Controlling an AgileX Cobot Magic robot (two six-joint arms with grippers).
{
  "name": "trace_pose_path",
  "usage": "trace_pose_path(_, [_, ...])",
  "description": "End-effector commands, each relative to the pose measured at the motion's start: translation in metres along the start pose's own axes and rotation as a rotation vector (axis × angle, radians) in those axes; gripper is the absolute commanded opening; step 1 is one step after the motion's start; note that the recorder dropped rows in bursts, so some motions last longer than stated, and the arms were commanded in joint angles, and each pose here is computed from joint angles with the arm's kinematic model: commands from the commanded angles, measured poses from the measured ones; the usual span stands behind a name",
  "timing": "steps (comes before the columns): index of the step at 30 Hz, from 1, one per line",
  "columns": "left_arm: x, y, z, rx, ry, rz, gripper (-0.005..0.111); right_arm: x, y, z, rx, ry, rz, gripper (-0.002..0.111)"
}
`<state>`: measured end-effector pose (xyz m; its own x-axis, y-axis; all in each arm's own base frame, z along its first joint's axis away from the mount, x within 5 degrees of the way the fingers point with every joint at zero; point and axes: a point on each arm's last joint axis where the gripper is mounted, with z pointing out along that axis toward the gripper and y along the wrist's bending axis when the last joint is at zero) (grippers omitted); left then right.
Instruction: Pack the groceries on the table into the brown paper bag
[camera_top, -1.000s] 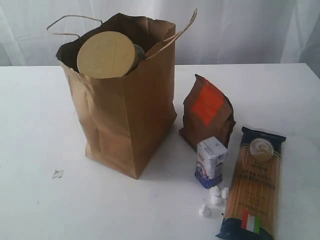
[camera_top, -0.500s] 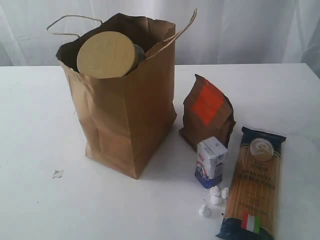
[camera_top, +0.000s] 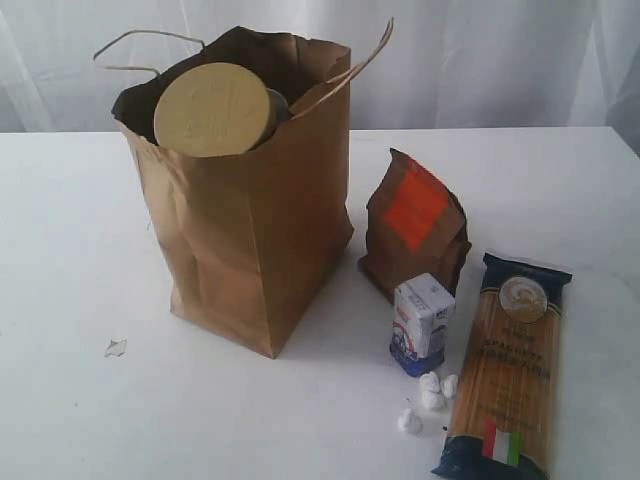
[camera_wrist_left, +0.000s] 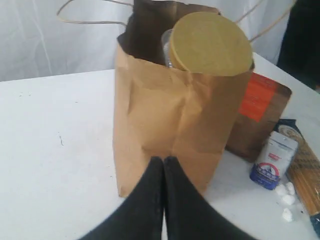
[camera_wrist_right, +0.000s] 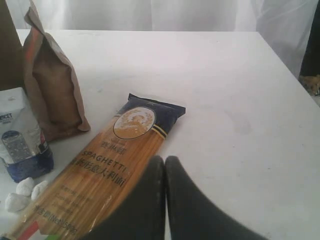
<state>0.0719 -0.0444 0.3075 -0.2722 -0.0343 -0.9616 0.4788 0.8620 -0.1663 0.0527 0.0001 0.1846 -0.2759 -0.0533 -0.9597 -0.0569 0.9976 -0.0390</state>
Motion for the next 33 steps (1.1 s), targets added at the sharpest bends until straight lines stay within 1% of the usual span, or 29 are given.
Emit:
trace_pose_path(1, [0.022, 0.010, 0.001, -0.053, -0.110, -0.049, 0.000, 0.000, 0.000, 0.000, 0.006, -0.012, -0.001, 0.000])
trace_pose_path(3, [0.035, 0.013, 0.001, -0.066, -0.128, -0.047, 0.000, 0.000, 0.000, 0.000, 0.006, -0.012, -0.001, 0.000])
trace_pose_path(8, [0.071, 0.019, 0.003, -0.086, -0.085, -0.029, 0.000, 0.000, 0.000, 0.000, 0.006, -0.012, -0.001, 0.000])
trace_pose_path(14, [0.105, 0.025, 0.006, -0.098, -0.061, -0.093, 0.000, 0.000, 0.000, 0.000, 0.006, -0.012, -0.001, 0.000])
trace_pose_path(17, [0.119, 0.028, 0.007, -0.105, -0.049, -0.099, 0.000, 0.000, 0.000, 0.000, 0.006, -0.012, -0.001, 0.000])
trace_pose_path(23, [0.122, 0.027, 0.005, -0.097, -0.058, -0.097, 0.000, 0.000, 0.000, 0.000, 0.006, -0.012, -0.001, 0.000])
trace_pose_path(30, [0.124, 0.027, 0.003, -0.097, -0.058, -0.048, 0.000, 0.000, 0.000, 0.000, 0.006, -0.012, -0.001, 0.000])
trace_pose_path(33, [0.124, 0.027, 0.001, -0.101, -0.062, -0.004, 0.000, 0.000, 0.000, 0.000, 0.006, -0.012, -0.001, 0.000])
